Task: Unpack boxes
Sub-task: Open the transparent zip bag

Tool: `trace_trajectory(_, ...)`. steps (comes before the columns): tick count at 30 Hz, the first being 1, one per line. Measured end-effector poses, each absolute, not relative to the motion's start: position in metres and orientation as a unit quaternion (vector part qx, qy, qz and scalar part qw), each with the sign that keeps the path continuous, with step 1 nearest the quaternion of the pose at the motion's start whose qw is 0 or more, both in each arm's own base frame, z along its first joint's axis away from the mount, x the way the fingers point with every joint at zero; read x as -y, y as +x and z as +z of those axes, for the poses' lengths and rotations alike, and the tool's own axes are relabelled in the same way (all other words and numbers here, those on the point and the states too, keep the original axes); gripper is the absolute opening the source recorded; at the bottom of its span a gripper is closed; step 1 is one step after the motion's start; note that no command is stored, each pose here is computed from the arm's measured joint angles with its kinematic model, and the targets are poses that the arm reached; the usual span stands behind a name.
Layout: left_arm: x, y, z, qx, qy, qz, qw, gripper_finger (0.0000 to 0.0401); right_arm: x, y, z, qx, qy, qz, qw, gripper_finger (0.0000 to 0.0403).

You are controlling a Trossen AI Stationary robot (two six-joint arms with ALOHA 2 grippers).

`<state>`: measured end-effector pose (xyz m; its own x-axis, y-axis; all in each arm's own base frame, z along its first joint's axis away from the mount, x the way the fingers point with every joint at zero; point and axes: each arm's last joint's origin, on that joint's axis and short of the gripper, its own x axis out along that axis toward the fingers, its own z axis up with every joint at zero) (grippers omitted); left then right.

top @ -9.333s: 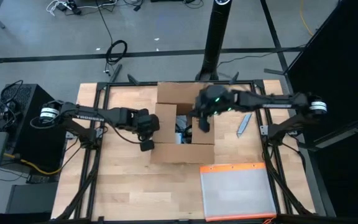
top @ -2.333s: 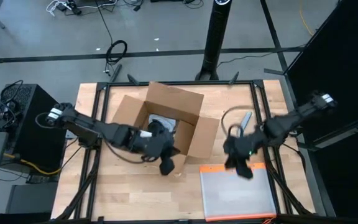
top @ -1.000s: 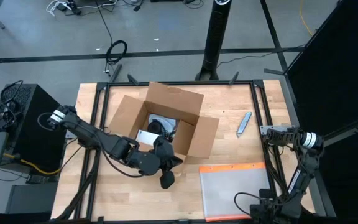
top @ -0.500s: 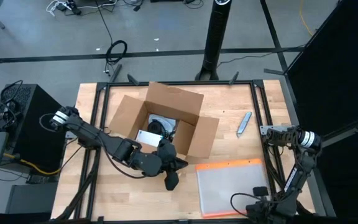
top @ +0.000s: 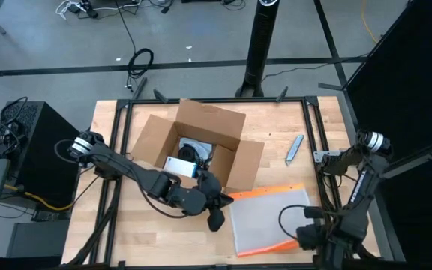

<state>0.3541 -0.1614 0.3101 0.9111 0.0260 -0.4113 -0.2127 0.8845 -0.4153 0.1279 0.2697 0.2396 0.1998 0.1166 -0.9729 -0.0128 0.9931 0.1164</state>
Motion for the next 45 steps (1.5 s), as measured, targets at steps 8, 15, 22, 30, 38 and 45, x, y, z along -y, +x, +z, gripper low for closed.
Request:
trace_trajectory(8, 0.182, 0.354, 0.313, -0.178, -0.241, 0.001, 0.954, 0.001, -0.253, 0.154, 0.255, -0.57, 0.131, -0.014, 0.811, 0.0)
trace_trajectory(15, 0.193, 0.364, 0.306, -0.165, -0.207, 0.015, 0.964, 0.0032, -0.227, 0.177, 0.268, -0.541, 0.174, -0.061, 0.82, 0.0)
trace_trajectory(22, 0.204, 0.373, 0.299, -0.154, -0.174, 0.031, 0.972, 0.0055, -0.198, 0.195, 0.28, -0.51, 0.215, -0.109, 0.826, 0.0)
trace_trajectory(30, 0.213, 0.413, 0.248, -0.126, -0.213, -0.003, 0.969, 0.0137, -0.185, 0.206, 0.282, -0.504, 0.226, -0.129, 0.824, 0.0)
trace_trajectory(38, 0.202, 0.437, 0.198, -0.152, -0.244, 0.019, 0.958, 0.0196, -0.184, 0.21, 0.283, -0.49, 0.239, -0.13, 0.828, 0.0)
trace_trajectory(45, 0.188, 0.445, 0.186, -0.16, -0.247, 0.037, 0.955, 0.0203, -0.188, 0.213, 0.286, -0.458, 0.237, -0.12, 0.848, 0.0)
